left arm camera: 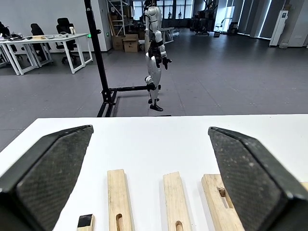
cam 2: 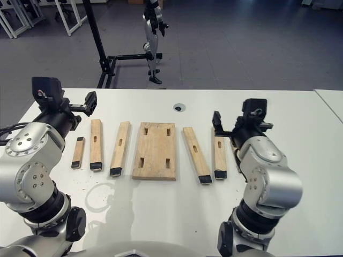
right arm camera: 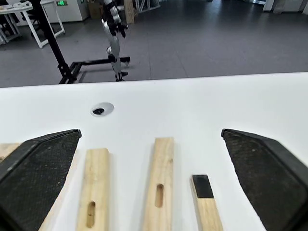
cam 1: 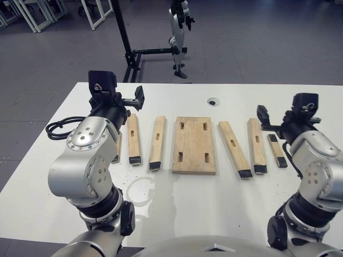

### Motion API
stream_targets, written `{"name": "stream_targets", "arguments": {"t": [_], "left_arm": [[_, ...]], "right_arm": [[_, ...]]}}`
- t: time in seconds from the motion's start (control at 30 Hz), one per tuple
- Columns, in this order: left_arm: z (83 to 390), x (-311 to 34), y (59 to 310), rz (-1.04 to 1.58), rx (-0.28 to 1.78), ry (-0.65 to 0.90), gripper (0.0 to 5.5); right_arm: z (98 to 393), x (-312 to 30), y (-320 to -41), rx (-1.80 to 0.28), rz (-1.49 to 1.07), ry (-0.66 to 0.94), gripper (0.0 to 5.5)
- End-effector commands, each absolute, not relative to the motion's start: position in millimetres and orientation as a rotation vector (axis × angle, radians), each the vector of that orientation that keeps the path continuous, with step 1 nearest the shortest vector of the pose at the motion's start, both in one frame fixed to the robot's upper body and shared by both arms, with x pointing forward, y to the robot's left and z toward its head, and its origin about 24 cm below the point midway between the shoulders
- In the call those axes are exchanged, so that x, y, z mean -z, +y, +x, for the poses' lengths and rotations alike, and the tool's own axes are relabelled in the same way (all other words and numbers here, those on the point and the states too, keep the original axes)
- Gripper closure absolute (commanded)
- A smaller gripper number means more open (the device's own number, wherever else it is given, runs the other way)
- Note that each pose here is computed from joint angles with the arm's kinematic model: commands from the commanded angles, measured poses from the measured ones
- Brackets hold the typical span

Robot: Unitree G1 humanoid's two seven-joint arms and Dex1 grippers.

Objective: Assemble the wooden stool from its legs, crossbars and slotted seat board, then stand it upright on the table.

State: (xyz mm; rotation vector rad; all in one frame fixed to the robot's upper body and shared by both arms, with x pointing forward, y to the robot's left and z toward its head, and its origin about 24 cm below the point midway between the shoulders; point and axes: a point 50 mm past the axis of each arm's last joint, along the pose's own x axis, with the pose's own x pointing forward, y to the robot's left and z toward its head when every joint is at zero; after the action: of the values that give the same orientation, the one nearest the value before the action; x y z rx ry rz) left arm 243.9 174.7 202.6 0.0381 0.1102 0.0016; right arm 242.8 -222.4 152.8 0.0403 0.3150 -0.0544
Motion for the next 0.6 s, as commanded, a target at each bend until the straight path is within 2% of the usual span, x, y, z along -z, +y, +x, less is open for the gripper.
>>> {"name": "stream_targets", "arguments": {"t": [0.03, 0.17, 0.33, 0.6], "left_arm": [[243, -201, 176, 0.041, -0.017, 0.111, 1.09], [242, -200, 174, 0.026, -0.025, 0.103, 1.09], [242, -200, 173, 0.019, -0.026, 0.1, 1.09], [241, -202, 171, 0.018, -0.021, 0.094, 1.09]], "right_arm": [[238, -120, -249, 0.038, 0.086, 0.445, 0.12], [230, -91, -271, 0.045, 0.065, 0.524, 0.12], [221, -65, -282, 0.052, 0.032, 0.586, 0.12], [194, -24, -272, 0.049, 0.116, 0.713, 0.12]]}}
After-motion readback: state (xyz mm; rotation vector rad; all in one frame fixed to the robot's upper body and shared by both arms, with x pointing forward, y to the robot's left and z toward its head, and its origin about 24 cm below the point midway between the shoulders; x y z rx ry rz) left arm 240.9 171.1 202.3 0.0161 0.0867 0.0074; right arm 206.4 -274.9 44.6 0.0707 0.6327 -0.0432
